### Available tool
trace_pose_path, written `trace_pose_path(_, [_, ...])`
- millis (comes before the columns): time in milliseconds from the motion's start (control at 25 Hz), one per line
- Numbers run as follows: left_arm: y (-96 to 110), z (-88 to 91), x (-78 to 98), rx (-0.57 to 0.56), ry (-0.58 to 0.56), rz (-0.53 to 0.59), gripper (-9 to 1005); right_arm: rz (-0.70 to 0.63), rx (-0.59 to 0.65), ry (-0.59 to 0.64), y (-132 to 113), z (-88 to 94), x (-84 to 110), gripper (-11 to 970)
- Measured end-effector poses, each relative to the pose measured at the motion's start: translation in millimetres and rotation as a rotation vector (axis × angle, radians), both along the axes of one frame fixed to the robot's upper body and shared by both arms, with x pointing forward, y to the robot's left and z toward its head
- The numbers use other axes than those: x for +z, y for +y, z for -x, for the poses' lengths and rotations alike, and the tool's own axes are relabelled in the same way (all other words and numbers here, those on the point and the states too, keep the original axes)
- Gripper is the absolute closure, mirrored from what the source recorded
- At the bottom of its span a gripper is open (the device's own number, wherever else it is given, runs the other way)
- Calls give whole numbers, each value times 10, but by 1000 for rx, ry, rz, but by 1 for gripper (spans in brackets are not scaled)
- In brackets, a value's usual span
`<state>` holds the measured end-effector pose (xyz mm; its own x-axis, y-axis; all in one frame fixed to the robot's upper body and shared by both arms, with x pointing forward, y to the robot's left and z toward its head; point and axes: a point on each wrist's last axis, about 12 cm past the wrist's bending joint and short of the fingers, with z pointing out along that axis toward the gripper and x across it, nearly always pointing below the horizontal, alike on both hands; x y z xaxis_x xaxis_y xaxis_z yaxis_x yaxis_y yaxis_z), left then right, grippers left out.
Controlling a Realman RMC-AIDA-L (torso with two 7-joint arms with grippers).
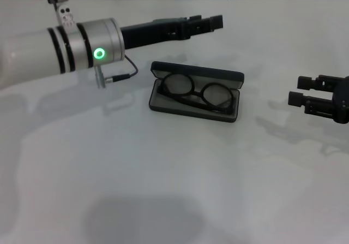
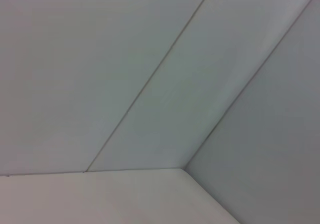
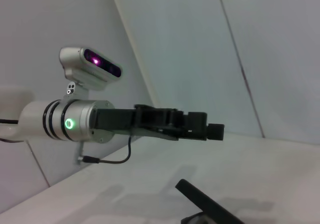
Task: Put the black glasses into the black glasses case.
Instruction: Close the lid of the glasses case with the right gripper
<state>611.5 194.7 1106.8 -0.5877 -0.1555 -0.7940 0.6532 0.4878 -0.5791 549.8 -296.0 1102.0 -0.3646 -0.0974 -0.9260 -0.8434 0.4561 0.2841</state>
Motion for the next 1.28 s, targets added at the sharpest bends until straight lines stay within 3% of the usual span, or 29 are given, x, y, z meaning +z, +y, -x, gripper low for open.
trace_pose_path(240, [-101,-180,42,55,57,-70,326,-24,-35,-28,-45,51,-30,382])
trace_pose_path(440, [-272,-257,-39,89,91,-183,567,-40,-71,-51,-63,60,-51,382])
trace_pose_path(800, [-492,-220,-137,75,87,-261,773,-30,-75,-65,-45,38,-72,383])
trace_pose_path(1000, [-559,-182,-159,56,84,-271,973,-30,-74,-67,-41,35,-70,383])
trace_pose_path(1280, [-558,-181,-201,75,84,-295,973,-28,-76,-70,-36,28,-71,383])
